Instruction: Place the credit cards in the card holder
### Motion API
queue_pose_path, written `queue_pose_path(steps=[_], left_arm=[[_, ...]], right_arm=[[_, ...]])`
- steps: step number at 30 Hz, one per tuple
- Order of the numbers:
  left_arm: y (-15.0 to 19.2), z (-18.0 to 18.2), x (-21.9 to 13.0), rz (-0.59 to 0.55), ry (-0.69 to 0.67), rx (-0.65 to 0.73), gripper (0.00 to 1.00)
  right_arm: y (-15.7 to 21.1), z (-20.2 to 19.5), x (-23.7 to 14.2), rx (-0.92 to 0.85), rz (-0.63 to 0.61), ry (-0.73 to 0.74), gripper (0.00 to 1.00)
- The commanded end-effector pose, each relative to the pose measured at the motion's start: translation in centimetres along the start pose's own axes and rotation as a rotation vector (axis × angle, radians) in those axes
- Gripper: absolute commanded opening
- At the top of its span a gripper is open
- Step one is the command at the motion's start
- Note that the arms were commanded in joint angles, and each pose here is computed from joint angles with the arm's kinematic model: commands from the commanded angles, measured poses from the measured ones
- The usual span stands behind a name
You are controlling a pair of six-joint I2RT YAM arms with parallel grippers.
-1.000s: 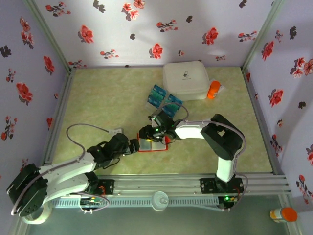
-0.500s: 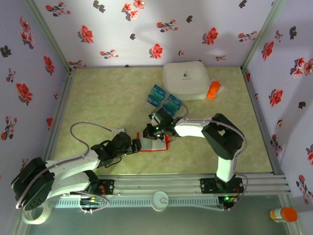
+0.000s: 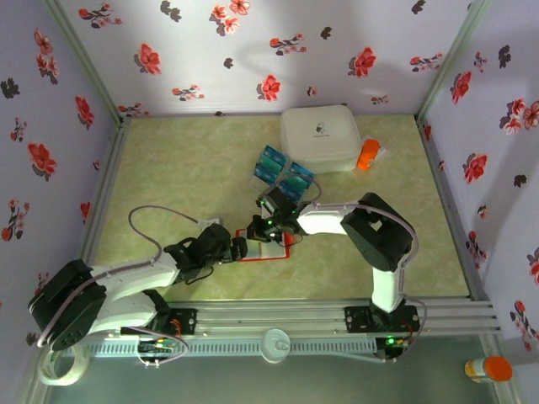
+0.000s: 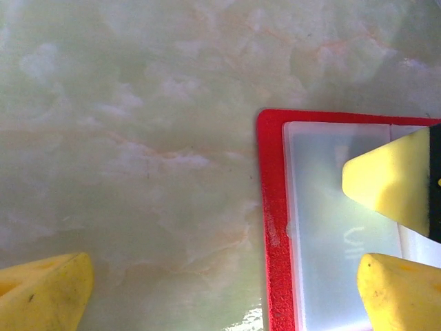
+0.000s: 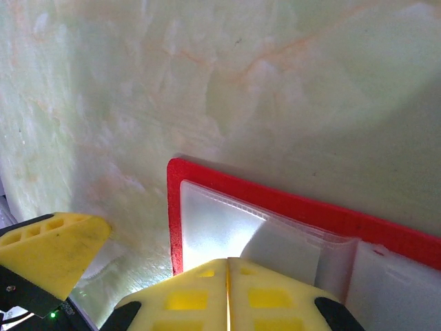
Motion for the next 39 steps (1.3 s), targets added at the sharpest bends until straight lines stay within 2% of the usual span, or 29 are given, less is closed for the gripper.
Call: queue_pose_path(steps=[1,15,22,28,33,39], left_arm=[[0.0,-0.6,0.4,0.005,0.013,0.020,0.99],[1.7,0.4,2.2,0.056,-0.051,0.040,0.98],[2.4,0.8,2.7,0.082,-0.083,0.052,0.96],[2.9,1.0,3.0,0.096,-0.099,0.055,0.95],[3.0,1.2,3.0,0.097,-0.106,0.056,0.94],[3.1,1.4,3.0,0.094,-0.111,0.050,0.94]], right_arm=[[-0.3,-0.2,-0.1,-0.010,0.000,0.019,0.10],[-0.8,0.6,-0.9,-0.020,-0.025,0.007,0.12],[-2.2,1.4,-3.0,-0.033,-0.068,0.001,0.17],[-4.3,1.5,-6.2,-0.046,-0.135,0.014,0.21],[-6.5,0.6,-10.2,-0.096,-0.194,0.126,0.32],[-8.9,-0.6,-14.2,-0.261,-0.205,0.414,0.39]])
Point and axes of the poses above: each hand's point on the last joint's axis, 136 mm out from that joint toward the fingers, its own x axis out along the fingers, its own z axis along the line the jaws close on, y = z × x, the point moved 6 cm from there along -x, back along the fingers, and after that the axes turned 5 degrees about -x, right-handed, at the moved point
